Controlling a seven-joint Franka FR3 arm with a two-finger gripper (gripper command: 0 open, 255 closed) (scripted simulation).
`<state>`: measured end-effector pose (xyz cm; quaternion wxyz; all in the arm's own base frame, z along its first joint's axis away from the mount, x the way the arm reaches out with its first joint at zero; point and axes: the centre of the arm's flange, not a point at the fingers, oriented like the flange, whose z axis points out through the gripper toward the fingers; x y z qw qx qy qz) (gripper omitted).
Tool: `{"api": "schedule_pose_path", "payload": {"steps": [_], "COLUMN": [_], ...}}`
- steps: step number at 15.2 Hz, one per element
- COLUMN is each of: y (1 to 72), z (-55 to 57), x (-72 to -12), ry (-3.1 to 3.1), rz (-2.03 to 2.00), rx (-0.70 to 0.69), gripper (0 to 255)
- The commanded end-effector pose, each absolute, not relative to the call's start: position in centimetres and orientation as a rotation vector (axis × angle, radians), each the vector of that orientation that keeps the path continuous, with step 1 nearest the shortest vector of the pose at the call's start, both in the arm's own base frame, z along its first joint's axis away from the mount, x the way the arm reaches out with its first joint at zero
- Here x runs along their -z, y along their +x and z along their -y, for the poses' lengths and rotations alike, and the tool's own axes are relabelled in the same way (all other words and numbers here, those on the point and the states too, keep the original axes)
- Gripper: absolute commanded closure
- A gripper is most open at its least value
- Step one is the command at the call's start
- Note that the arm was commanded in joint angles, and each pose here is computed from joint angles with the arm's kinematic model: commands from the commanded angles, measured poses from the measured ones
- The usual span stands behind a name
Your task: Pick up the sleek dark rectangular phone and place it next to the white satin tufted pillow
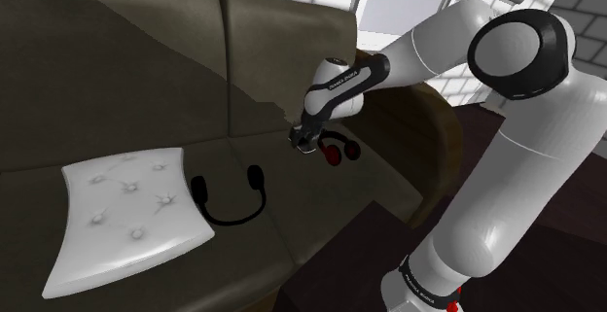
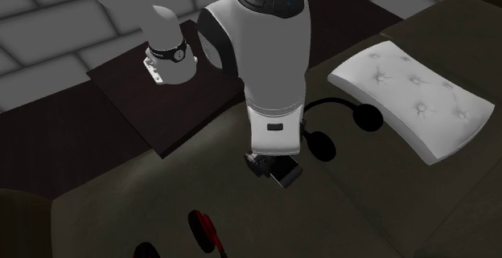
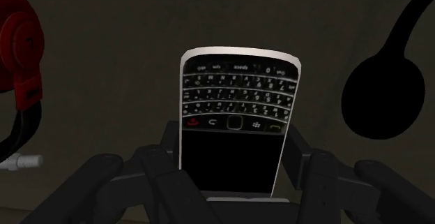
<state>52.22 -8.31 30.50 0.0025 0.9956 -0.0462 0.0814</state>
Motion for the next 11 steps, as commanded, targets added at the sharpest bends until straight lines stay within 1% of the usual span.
{"api": "schedule_pose_path", "payload": {"steps": [1,7,11], "y": [52.3,52.3,50.2], "z": [8.3,8.3,3.5], "x": [-31.5,-34.2,-34.2], "ry": [3.123,3.123,3.123], "rz": [0.145,0.145,0.145], "rx": [-0.255,-0.255,-0.255], "gripper": [255,255,255]}}
